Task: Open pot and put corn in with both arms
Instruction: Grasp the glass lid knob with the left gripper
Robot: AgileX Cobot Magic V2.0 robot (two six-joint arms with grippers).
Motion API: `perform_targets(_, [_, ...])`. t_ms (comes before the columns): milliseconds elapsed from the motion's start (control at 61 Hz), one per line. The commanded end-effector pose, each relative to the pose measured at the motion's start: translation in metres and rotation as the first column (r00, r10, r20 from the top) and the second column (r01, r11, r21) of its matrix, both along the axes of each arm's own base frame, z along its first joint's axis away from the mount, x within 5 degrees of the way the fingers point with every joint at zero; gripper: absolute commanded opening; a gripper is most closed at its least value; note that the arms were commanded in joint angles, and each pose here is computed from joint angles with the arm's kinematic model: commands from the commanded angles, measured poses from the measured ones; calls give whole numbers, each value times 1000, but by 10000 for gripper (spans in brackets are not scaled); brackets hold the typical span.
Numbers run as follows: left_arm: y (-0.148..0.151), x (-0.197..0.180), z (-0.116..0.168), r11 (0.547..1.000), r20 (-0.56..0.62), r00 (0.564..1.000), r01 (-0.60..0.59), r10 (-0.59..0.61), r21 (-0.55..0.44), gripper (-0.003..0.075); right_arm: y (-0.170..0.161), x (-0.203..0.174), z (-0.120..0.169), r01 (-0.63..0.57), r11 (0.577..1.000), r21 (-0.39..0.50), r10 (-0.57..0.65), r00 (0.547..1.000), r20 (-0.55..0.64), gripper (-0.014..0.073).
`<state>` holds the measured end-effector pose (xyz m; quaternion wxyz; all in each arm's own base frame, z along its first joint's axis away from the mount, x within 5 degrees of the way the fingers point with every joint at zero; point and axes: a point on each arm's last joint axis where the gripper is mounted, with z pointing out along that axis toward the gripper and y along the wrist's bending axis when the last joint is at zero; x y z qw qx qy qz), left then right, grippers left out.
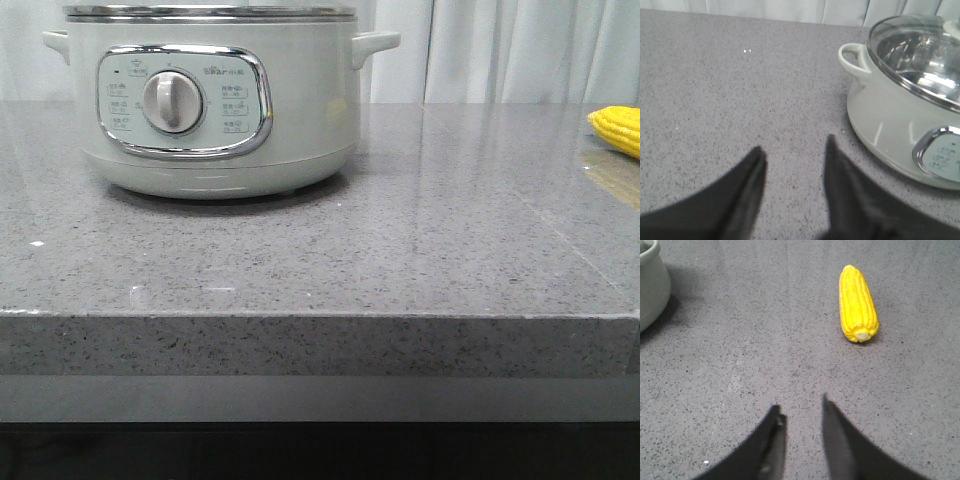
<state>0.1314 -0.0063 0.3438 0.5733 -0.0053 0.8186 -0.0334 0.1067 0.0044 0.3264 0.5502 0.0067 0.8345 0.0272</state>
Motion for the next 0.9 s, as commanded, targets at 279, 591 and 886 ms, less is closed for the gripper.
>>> perform_targets(279, [-14,28,36,996,157,985,78,-71,-38,480,-1,3,16,4,1000,-11,-3,996,89,507])
perform_targets(591, [-70,81,61,955,179,943,293,-282,-40,480,-1,3,16,4,1000,-11,-3,996,89,507])
perform_targets(886, [-126,137,72,917,159,908,398,-388,-39,480,-1,3,16,4,1000,-11,-3,996,89,507])
